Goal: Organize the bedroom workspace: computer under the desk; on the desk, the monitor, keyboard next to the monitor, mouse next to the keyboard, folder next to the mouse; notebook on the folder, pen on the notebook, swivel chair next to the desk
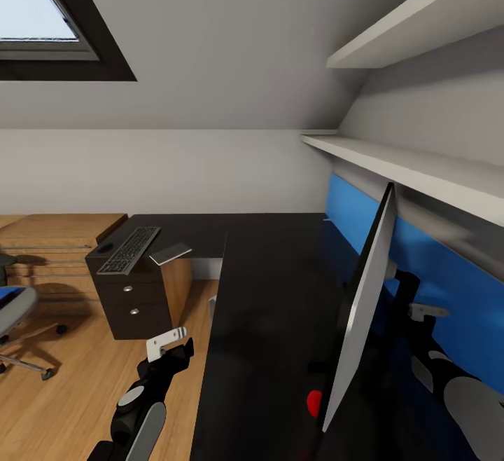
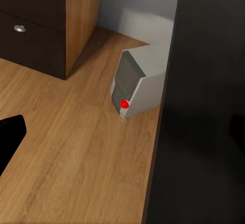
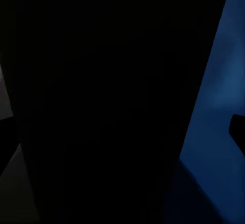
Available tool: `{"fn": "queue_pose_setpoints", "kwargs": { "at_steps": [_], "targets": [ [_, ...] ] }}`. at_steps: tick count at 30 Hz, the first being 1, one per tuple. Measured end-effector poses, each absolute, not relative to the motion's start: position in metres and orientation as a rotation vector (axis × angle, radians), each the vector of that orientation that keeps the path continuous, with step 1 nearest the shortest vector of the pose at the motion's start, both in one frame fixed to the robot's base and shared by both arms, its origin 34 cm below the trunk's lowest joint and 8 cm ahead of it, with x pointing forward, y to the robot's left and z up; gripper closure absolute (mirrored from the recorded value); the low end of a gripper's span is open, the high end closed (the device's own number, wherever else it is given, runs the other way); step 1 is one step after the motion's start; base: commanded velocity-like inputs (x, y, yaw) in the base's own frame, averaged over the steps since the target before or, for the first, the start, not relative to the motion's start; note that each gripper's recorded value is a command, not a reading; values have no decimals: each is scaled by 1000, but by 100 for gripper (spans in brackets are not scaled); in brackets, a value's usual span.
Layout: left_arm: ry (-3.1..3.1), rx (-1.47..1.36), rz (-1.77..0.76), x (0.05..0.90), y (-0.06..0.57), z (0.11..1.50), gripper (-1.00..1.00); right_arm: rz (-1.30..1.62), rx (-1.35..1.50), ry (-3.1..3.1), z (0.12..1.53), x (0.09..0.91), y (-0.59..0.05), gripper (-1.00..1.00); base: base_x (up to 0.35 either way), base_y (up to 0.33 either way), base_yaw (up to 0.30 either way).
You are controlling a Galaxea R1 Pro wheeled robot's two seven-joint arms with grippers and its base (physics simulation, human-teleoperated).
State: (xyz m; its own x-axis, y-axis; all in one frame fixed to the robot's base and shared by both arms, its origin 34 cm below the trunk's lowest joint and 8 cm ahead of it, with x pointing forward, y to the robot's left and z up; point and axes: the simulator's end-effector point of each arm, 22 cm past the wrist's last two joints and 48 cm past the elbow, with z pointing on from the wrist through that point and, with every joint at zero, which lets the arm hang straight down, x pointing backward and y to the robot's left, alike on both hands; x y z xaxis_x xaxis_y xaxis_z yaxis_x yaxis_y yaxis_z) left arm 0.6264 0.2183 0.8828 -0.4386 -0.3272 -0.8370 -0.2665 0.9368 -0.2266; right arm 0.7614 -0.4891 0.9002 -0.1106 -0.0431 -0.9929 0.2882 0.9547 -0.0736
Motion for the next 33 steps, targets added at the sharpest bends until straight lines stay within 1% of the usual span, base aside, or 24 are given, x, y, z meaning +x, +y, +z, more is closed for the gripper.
{"fn": "queue_pose_setpoints", "kwargs": {
  "at_steps": [8,33],
  "targets": [
    [2050,-424,-73,627,218,883,-100,-284,189,1661,900,762,-489,-100,-252,0,0],
    [2050,-424,-73,627,219,883,-100,-283,193,1650,904,764,-488,-100,-331,10,0]
  ]
}}
